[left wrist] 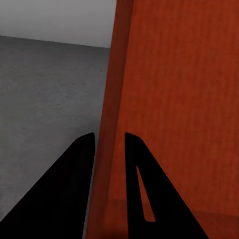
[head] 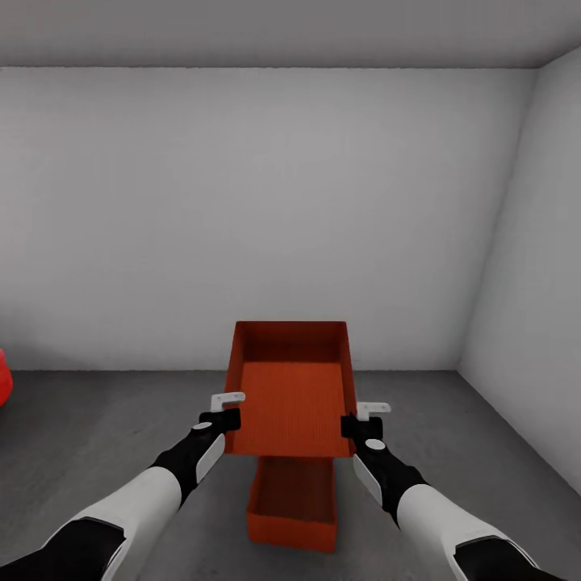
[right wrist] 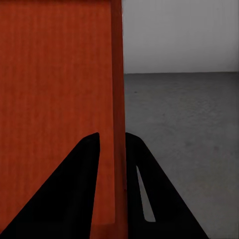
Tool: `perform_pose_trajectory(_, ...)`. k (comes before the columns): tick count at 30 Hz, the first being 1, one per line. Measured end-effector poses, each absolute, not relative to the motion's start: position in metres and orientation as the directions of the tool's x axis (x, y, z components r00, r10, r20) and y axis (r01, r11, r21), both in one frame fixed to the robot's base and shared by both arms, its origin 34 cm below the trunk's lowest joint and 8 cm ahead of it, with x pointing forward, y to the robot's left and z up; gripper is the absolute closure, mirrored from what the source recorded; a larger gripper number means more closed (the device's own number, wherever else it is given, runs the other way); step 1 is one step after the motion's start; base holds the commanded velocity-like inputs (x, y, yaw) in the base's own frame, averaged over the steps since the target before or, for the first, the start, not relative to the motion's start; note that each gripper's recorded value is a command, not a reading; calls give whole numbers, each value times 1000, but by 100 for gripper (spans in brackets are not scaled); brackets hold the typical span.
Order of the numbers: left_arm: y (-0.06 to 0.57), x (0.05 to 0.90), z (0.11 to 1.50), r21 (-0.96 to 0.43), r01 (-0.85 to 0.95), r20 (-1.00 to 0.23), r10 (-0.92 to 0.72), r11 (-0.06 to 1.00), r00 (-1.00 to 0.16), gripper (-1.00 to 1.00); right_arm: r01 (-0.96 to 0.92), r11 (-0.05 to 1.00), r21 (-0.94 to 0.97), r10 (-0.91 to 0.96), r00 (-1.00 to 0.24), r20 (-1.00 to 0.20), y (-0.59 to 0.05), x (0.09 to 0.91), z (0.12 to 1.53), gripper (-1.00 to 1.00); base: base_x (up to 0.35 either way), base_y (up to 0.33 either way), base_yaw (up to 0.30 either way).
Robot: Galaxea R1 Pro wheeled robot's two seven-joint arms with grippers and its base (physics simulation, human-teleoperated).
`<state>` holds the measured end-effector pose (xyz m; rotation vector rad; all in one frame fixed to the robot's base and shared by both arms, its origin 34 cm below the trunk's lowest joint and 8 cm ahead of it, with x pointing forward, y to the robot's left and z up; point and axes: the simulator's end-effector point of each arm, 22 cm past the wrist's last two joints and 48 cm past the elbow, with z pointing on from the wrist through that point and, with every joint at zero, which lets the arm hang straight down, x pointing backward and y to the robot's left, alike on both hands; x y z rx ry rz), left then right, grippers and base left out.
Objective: Move the two storage containers from the living room to the garage. In the garage, place one container on the floor and stack the other container on top of it (either order is fine).
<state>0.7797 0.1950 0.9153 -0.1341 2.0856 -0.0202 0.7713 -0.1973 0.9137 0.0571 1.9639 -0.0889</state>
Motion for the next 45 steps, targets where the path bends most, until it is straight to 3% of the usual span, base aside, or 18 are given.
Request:
perform_pose_trajectory(20, 195, 779, 915, -72, -88, -866, -106, 994, -489, 100, 81, 996, -37, -3, -384, -923, -197, 771, 914, 100, 63, 308, -1)
perform_pose_trajectory(38, 200, 771, 898, -72, -88, -847, -108, 993, -521, 100, 80, 996, -34, 2, -415, -910, -192, 762, 897, 100, 2, 6, -1)
perform_pose_trajectory(45, 203, 772, 898, -73, -87, -847, -108, 994, -521, 100, 83, 996, -36, 2, -415, -910, -189, 762, 898, 100, 0, 0, -191)
